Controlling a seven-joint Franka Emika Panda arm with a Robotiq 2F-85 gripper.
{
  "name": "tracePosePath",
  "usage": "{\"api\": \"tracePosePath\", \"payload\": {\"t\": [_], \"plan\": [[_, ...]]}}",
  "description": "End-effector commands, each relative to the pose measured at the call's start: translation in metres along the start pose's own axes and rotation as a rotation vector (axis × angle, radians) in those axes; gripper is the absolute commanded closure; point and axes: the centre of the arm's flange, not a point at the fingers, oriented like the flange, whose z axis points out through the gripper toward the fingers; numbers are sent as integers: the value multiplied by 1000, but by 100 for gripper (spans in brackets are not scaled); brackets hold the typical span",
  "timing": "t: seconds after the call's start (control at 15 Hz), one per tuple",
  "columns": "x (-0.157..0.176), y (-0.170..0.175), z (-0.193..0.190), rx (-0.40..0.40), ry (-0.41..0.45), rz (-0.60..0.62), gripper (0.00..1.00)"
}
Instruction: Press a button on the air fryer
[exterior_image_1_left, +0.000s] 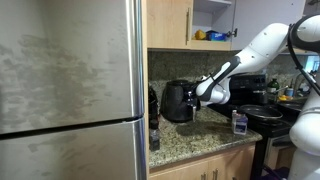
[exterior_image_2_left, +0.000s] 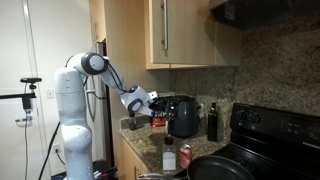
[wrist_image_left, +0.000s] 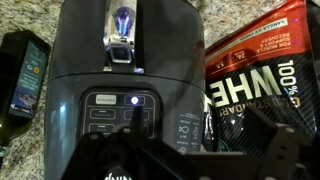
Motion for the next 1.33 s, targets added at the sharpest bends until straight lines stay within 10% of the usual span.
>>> {"api": "tracePosePath", "payload": {"t": [0.0,1.27], "plan": [[-4,-3,13,-8,-5,4,0],[2,0,43,-4,-13,33,0]]}}
